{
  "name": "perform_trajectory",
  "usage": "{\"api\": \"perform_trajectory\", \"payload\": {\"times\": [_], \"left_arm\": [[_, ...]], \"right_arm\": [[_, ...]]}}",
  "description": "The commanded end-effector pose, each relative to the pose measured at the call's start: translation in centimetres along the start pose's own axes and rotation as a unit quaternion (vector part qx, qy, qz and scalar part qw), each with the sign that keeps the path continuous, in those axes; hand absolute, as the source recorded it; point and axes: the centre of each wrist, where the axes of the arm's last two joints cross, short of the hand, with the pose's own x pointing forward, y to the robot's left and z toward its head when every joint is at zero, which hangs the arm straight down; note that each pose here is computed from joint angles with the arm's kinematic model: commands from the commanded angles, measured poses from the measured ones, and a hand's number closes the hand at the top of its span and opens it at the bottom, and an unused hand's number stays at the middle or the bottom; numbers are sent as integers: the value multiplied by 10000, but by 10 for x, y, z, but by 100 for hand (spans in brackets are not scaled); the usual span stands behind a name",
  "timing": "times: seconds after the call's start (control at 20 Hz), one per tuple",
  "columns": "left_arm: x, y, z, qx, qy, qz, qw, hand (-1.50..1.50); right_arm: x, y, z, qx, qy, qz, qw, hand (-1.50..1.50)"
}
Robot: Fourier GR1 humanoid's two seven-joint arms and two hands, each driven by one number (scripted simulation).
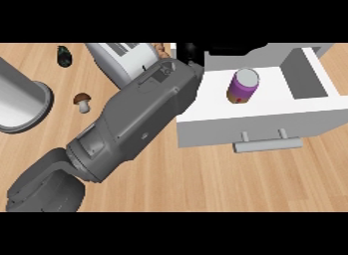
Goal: Pick up the can, place it into the drawer and close the drawer
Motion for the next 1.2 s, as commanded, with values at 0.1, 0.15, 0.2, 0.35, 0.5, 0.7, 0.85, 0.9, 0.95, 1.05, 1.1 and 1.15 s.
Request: {"api": "perform_trajectory", "payload": {"times": [0.1,0.15,0.2,0.35,0.5,0.7,0.85,0.9,0.95,1.05,1.1,1.15], "left_arm": [[7,-2,-3,14,-280,33,9996,-150],[9,-6,1,-82,-241,113,9996,-150],[9,-4,-2,-100,-278,119,9995,-150],[22,-13,1,-48,-424,180,9989,-150],[8,-10,7,27,-282,129,9995,-150],[19,-11,1,38,-149,228,9996,-150],[9,-5,3,-40,-89,278,9996,-150],[10,-7,4,0,-88,246,9997,-150],[21,-13,3,98,-88,173,9998,-150],[5,-3,4,3,-46,282,9996,-150],[23,-11,2,90,-69,188,9998,-150],[20,-11,6,34,-74,123,9999,-150]], "right_arm": [[19,18,-6,313,-473,884,9945,-150],[25,23,-18,280,-598,1059,9922,-150],[24,23,-27,445,-660,1166,9900,-150],[23,47,-35,476,-712,1342,9873,-150],[20,58,-49,658,-695,1757,9798,-150],[4,81,-71,760,-750,2198,9697,-150],[-4,93,-98,749,-808,2513,9616,-150],[-7,107,-108,824,-803,2557,9599,-150],[-11,118,-111,965,-883,2615,9563,-150],[-20,126,-124,881,-870,2854,9504,-150],[-26,135,-122,922,-901,3033,9441,-150],[-25,135,-132,936,-848,3207,9387,-150]]}}
